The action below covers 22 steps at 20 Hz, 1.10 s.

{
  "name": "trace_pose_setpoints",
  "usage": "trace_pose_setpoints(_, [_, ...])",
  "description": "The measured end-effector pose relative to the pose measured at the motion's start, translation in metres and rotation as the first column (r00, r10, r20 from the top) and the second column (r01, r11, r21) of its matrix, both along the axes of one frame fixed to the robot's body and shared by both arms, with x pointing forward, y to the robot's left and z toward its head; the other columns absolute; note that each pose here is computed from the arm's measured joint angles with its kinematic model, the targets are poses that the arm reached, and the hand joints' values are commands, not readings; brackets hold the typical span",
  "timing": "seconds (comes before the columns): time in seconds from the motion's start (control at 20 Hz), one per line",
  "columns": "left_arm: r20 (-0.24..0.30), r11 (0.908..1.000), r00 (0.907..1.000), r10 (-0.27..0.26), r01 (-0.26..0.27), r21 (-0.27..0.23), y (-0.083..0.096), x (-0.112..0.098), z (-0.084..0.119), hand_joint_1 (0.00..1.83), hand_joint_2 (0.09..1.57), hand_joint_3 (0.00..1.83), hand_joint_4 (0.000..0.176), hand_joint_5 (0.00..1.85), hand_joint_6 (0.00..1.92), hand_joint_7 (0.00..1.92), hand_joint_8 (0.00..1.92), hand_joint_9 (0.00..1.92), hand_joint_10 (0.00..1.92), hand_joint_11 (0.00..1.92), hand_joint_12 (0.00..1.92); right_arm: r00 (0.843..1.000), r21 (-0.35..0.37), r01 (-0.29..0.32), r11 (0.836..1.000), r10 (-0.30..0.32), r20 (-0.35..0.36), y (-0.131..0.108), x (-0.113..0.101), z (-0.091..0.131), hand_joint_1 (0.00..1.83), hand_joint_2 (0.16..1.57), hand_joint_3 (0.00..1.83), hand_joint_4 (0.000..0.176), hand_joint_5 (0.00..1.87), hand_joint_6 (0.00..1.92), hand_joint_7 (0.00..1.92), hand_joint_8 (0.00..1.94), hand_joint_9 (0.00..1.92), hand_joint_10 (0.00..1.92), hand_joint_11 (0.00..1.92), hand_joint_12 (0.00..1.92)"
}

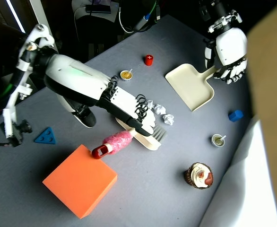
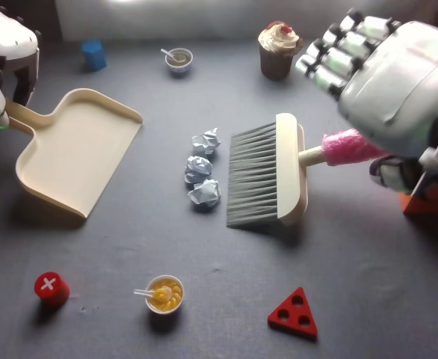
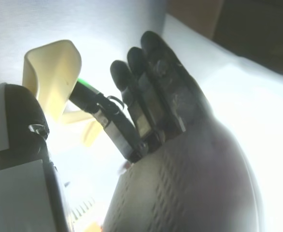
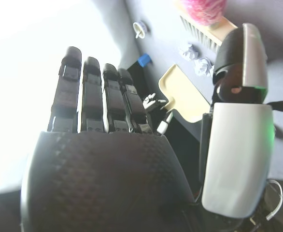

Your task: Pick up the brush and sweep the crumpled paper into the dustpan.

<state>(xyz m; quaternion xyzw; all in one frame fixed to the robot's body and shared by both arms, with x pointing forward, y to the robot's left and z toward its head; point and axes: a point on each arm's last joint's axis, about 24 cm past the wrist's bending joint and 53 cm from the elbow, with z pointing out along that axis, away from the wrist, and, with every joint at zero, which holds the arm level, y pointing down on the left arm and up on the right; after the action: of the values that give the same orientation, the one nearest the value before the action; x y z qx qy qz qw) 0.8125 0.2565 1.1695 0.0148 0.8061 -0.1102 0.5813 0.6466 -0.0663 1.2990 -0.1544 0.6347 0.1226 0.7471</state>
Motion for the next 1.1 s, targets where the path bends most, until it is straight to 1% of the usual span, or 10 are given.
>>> trace_pose_setpoints(0.1, [0.002,1.0000,1.0000,0.002,-0.002,-0.001,0.001,0.000,0.001,1.19,1.03,0.00,0.000,1.18,0.63,0.76,0.00,0.62,0.00,0.61,0.03,1.000,-0.009,-0.008,1.000,0.008,-0.006,0.010,-0.002,-0.008,0.94,0.92,0.00,0.000,0.10,0.00,0.10,0.00,0.15,0.00,0.21,0.01])
trace_pose_setpoints(0.2, [0.003,1.0000,1.0000,0.003,-0.003,-0.003,0.000,0.001,0.003,1.19,1.03,0.00,0.000,1.18,0.63,0.75,0.00,0.62,0.00,0.61,0.03,1.000,-0.013,-0.002,1.000,0.002,0.016,0.015,-0.002,-0.006,0.95,0.91,0.00,0.000,0.09,0.00,0.09,0.00,0.14,0.00,0.21,0.01])
trace_pose_setpoints(0.35, [0.008,1.0000,1.0000,0.000,0.000,-0.004,-0.001,0.001,0.005,1.18,1.04,0.00,0.000,1.16,0.67,0.74,0.01,0.61,0.01,0.59,0.02,0.998,-0.020,0.040,0.999,-0.039,0.043,0.013,0.008,-0.007,0.96,0.92,0.00,0.000,0.09,0.01,0.07,0.01,0.12,0.00,0.19,0.00])
trace_pose_setpoints(0.5, [0.010,1.0000,1.0000,0.001,-0.001,0.009,0.000,0.001,0.005,1.19,1.03,0.00,0.000,1.17,0.64,0.75,0.00,0.64,0.00,0.61,0.02,0.996,-0.036,0.086,0.996,-0.085,0.037,0.007,0.014,-0.020,0.97,0.92,0.00,0.000,0.12,0.01,0.11,0.01,0.14,0.01,0.20,0.00])
trace_pose_setpoints(0.6, [0.012,0.9998,0.9999,0.000,0.000,0.017,0.000,0.001,0.005,1.19,1.04,0.00,0.000,1.16,0.67,0.72,0.00,0.58,0.00,0.57,0.00,0.995,-0.039,0.090,0.995,-0.089,0.035,0.008,0.012,-0.024,0.99,0.92,0.00,0.000,0.12,0.01,0.10,0.01,0.14,0.00,0.21,0.01])
trace_pose_setpoints(0.7, [0.013,0.9998,0.9999,0.007,-0.007,0.020,0.003,0.002,0.006,1.19,1.04,0.00,0.000,1.16,0.66,0.74,0.00,0.61,0.01,0.61,0.02,0.996,-0.038,0.086,0.996,-0.085,0.028,0.013,0.011,-0.029,0.99,0.92,0.00,0.000,0.11,0.00,0.10,0.00,0.15,0.01,0.21,0.01])
trace_pose_setpoints(0.85, [0.015,0.9993,0.9997,0.018,-0.018,0.033,0.009,0.004,0.006,1.19,1.04,0.00,0.000,1.17,0.65,0.76,0.01,0.64,0.01,0.60,0.02,0.995,-0.028,0.095,0.995,-0.094,0.043,0.015,0.011,-0.026,0.99,0.92,0.00,0.000,0.10,0.00,0.08,0.00,0.13,0.00,0.19,0.00])
trace_pose_setpoints(0.9, [0.014,0.9990,0.9996,0.025,-0.025,0.037,0.011,0.004,0.006,1.18,1.05,0.00,0.000,1.14,0.69,0.75,0.00,0.65,0.01,0.63,0.03,0.994,-0.025,0.102,0.994,-0.101,0.047,0.014,0.013,-0.025,0.95,0.91,0.00,0.000,0.10,0.00,0.08,0.00,0.13,0.00,0.19,0.00])
trace_pose_setpoints(1.0, [0.017,0.9990,0.9993,0.032,-0.033,0.031,0.012,0.005,0.009,1.18,1.05,0.00,0.000,1.14,0.70,0.72,0.00,0.61,0.00,0.62,0.02,0.992,-0.023,0.120,0.993,-0.119,0.045,0.012,0.018,-0.029,0.99,0.91,0.00,0.000,0.09,0.00,0.06,0.00,0.11,0.00,0.18,0.00])
trace_pose_setpoints(1.1, [0.016,0.9991,0.9990,0.041,-0.041,0.003,0.011,0.005,0.012,1.19,1.04,0.00,0.000,1.16,0.67,0.75,0.00,0.62,0.00,0.60,0.02,0.992,-0.027,0.125,0.992,-0.124,0.032,0.014,0.018,-0.038,0.99,0.91,0.00,0.000,0.11,0.01,0.08,0.01,0.12,0.00,0.18,0.00])
